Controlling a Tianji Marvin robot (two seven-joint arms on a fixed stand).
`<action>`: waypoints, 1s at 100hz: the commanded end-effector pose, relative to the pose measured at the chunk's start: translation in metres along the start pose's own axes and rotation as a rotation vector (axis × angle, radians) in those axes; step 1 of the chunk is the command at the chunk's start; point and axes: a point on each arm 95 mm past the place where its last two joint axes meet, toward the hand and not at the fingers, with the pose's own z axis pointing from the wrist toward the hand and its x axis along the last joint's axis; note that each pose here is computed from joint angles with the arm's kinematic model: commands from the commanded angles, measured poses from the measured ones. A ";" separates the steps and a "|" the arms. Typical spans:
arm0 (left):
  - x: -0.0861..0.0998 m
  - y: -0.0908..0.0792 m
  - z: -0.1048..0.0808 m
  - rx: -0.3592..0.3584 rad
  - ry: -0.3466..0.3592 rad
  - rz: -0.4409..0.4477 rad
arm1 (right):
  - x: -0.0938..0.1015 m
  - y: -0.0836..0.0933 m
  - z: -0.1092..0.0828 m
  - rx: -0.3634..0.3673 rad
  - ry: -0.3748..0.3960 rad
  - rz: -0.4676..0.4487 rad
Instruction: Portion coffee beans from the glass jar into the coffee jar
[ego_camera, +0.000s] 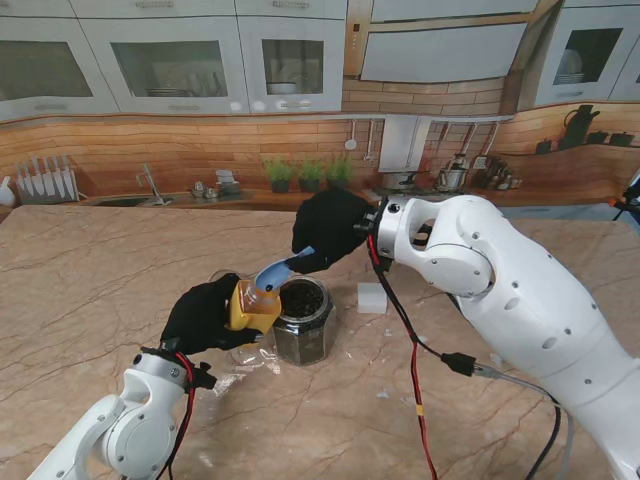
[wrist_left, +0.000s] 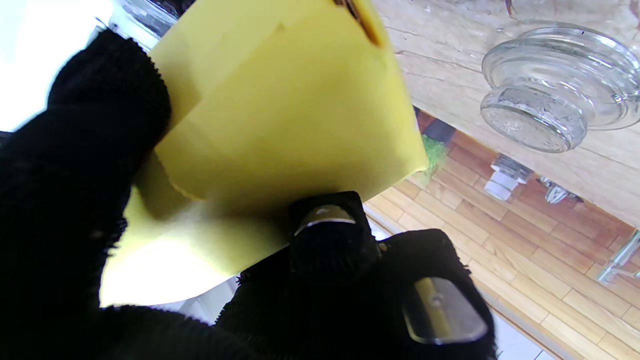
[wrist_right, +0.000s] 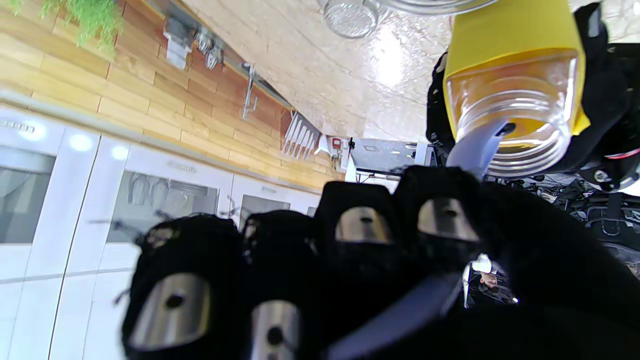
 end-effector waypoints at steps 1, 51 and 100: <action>0.001 0.002 -0.001 0.001 -0.005 -0.009 | 0.003 0.000 0.000 -0.019 0.011 -0.013; -0.001 0.000 -0.001 0.008 -0.006 -0.011 | 0.002 -0.002 -0.003 -0.043 -0.014 0.037; -0.003 -0.003 -0.002 0.027 -0.004 -0.004 | -0.008 -0.007 -0.034 0.074 -0.190 0.283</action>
